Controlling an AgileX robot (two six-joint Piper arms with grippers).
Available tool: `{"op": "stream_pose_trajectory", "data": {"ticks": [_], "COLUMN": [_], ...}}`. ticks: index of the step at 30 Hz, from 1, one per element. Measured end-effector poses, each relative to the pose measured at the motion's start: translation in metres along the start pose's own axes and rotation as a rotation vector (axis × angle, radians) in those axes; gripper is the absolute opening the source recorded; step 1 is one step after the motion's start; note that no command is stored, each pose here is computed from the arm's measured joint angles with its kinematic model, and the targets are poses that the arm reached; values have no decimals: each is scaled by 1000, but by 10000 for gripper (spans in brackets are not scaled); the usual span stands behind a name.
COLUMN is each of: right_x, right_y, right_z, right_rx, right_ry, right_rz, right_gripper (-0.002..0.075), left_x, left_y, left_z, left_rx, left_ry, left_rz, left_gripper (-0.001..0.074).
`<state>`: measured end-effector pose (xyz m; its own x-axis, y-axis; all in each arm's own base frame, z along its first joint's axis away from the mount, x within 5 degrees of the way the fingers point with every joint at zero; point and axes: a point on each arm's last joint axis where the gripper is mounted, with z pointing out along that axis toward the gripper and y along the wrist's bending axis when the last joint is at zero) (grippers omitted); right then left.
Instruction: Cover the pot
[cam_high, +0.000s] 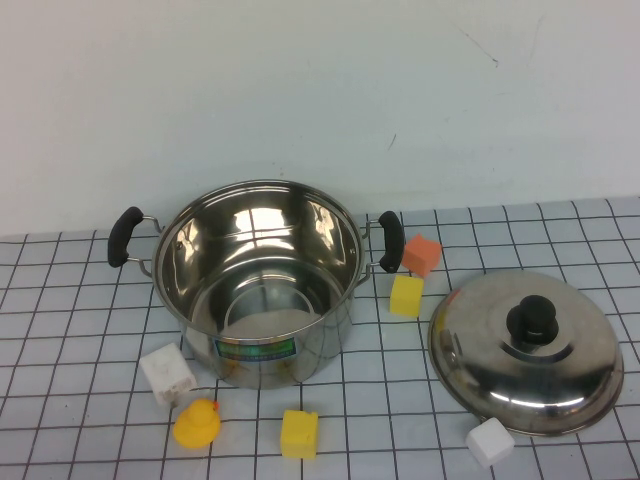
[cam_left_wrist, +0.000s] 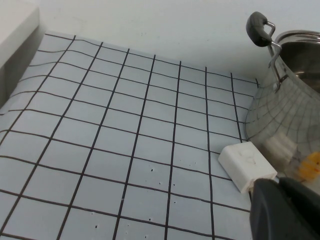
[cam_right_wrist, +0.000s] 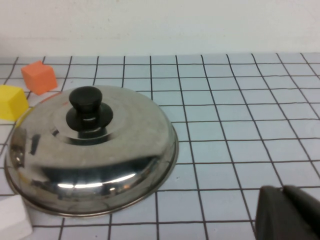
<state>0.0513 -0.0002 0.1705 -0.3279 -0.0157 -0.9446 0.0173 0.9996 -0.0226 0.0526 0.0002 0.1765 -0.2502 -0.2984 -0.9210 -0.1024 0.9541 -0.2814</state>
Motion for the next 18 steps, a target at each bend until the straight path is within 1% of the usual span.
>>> {"op": "stream_pose_trajectory", "data": {"ticks": [8,10,12,14,15,17,18], "right_x": [0,0,-2,-3,-5,-10,-12], "right_y": [2,4,8,16,21,25,26], "right_z": [0,0,0,-1,-2,-3,-4], "right_rx": [-21,-39,-91,-186,-248,-320,-332], "right_ry": [-2,-2,-7,-7,-9,-20,-30], "right_rz": [48,89,209,439,585,754,788], "right_gripper": [-2,-2,-2,-2,-2,-2,-2], "left_x": [0,0,0,0,0,0,0], "left_y": [0,0,0,0,0,0,0], "left_z": [0,0,0,0,0,0,0], "left_rx": [0,0,0,0,0,0,0], "left_ry": [0,0,0,0,0,0,0], "left_rz": [0,0,0,0,0,0,0], "left_gripper": [-3,-3,-3,-3,-3,-3,-3]}}
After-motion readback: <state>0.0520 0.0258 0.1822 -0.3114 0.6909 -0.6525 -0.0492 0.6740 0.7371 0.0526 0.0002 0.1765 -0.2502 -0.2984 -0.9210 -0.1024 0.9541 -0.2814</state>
